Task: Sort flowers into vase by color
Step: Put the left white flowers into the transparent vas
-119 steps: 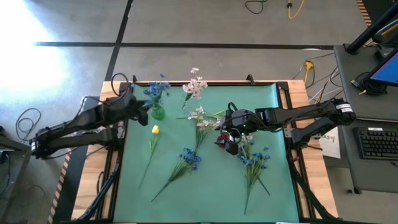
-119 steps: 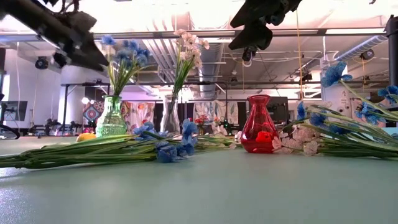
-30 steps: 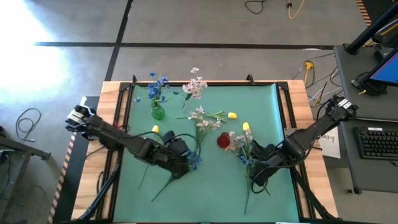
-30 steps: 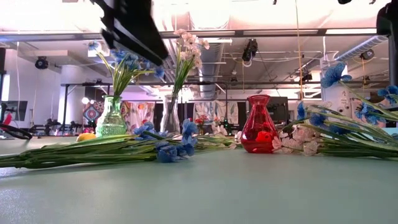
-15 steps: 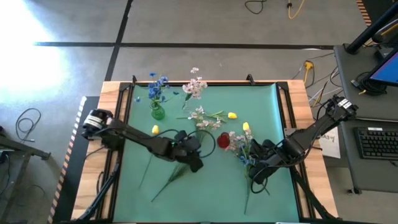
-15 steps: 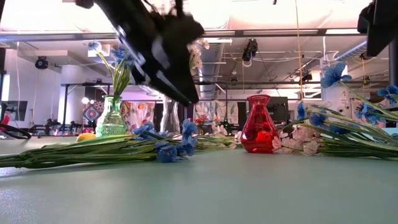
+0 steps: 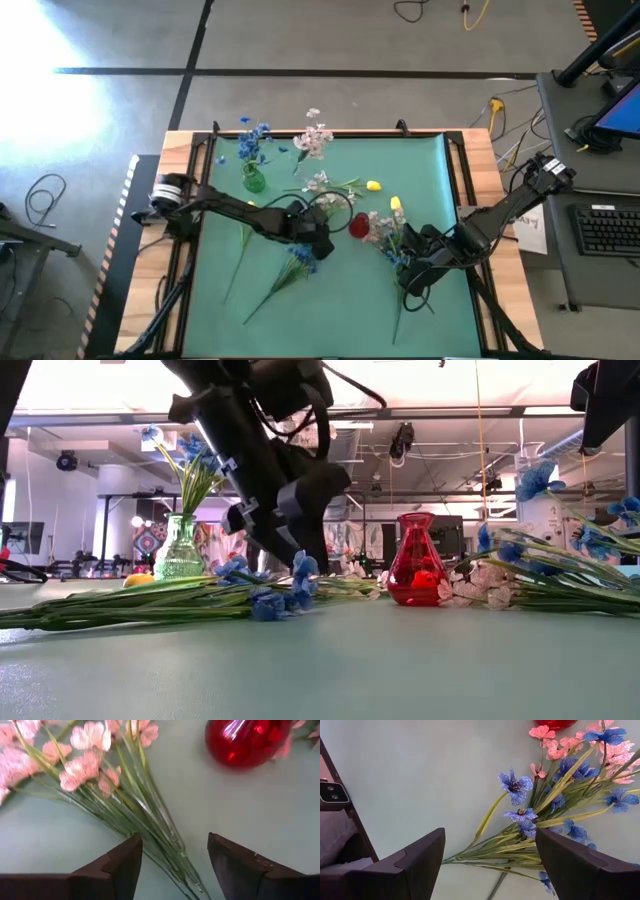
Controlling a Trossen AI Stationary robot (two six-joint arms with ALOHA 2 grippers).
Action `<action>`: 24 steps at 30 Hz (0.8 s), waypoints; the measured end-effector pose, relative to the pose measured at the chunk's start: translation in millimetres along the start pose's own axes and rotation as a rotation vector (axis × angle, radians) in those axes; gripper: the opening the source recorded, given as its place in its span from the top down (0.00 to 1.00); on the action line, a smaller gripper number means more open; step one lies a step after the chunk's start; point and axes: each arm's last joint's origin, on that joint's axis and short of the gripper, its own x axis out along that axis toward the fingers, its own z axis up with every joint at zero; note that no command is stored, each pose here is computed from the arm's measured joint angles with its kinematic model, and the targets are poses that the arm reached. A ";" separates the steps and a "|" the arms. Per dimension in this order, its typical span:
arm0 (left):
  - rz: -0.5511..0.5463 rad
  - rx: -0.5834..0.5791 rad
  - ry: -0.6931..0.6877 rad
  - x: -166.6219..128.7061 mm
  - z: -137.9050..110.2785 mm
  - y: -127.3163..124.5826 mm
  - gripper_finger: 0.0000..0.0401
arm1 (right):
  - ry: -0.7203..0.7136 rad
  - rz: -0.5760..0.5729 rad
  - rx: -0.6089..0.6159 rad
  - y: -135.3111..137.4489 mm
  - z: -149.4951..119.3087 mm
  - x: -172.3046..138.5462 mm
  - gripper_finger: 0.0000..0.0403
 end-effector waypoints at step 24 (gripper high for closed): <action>0.085 -0.001 0.032 30.0 -13.6 2.3 0.77 | -0.002 0.004 0.002 0.3 0.2 -0.1 0.25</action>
